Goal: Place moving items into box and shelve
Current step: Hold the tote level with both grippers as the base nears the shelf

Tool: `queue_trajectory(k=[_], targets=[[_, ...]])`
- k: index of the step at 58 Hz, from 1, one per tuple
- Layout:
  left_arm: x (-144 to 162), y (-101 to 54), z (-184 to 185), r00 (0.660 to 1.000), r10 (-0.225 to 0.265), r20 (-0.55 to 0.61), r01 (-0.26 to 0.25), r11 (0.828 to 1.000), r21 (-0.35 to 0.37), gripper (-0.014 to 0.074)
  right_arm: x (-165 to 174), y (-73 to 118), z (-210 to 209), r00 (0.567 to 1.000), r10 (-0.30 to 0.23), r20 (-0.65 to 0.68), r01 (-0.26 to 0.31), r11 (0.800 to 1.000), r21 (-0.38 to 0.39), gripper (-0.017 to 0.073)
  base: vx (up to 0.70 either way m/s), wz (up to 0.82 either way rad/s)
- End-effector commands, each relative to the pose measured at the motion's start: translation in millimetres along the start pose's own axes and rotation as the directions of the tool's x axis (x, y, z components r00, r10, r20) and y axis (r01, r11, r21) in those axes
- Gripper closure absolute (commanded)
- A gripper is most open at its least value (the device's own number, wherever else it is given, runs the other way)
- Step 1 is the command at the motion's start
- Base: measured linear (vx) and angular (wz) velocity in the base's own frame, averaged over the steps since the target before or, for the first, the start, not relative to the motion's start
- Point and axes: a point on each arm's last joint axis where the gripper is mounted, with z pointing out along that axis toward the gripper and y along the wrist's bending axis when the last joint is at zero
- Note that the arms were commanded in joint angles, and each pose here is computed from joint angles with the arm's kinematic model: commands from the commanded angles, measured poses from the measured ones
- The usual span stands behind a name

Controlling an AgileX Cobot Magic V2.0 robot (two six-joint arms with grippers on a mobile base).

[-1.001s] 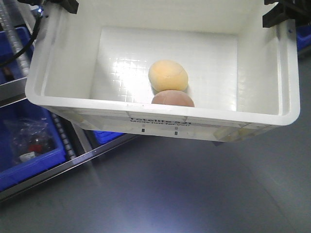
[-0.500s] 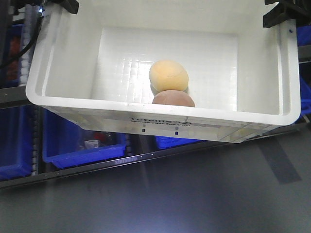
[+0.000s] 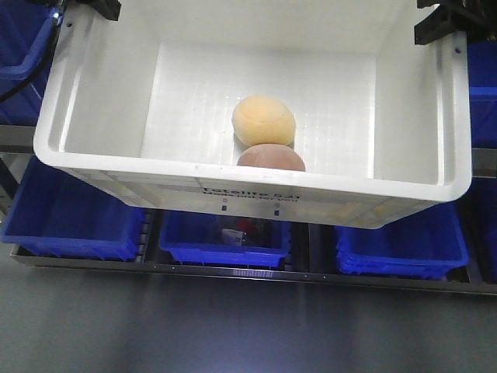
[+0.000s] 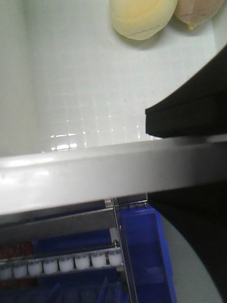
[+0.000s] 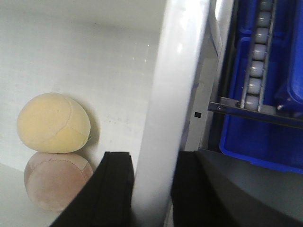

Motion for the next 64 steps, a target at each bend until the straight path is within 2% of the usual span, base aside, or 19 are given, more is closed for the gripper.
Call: queue_trajectory(k=[1,64], targets=[[-13.6,4.0,-37.0,0.979,0.013,0.202,-0.009,1.000,-0.021,0.0592,-13.3,10.1,-34.5,0.981,-0.018,0.195,0.025,0.999,-0.032,0.0564,0.12,0.37],[-13.6,4.0,-37.0,0.979,0.013,0.202,-0.009,1.000,-0.021,0.0592,-13.4,10.1,-34.6,0.980,-0.018,0.196,0.025,0.999,-0.031,0.0564,0.07,0.05]])
